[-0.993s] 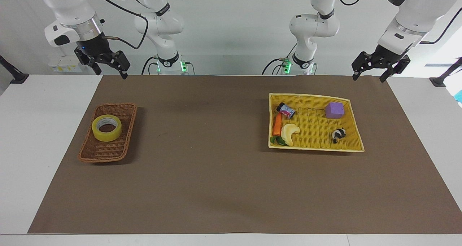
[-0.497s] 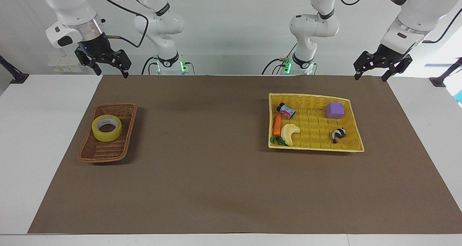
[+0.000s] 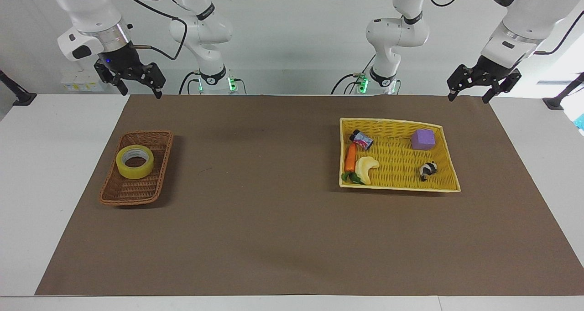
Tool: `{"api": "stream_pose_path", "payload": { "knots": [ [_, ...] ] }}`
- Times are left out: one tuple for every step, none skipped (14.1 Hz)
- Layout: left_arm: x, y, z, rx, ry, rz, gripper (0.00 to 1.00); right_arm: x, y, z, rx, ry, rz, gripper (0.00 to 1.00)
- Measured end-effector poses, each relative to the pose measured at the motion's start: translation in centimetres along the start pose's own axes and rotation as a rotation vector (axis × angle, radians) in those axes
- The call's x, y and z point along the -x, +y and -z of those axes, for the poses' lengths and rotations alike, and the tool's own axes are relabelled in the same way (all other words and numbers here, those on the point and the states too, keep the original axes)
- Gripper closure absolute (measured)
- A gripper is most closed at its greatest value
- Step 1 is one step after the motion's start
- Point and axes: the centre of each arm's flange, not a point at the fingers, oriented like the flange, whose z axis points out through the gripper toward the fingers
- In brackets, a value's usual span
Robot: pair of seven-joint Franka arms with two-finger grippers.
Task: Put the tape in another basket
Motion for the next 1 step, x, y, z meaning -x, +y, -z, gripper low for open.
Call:
{"api": "stream_pose_path", "payload": {
  "knots": [
    [0.0, -0.01, 0.0, 0.0, 0.0, 0.0, 0.0, 0.0, -0.01, 0.0, 0.0, 0.0, 0.0, 0.0]
  ]
}}
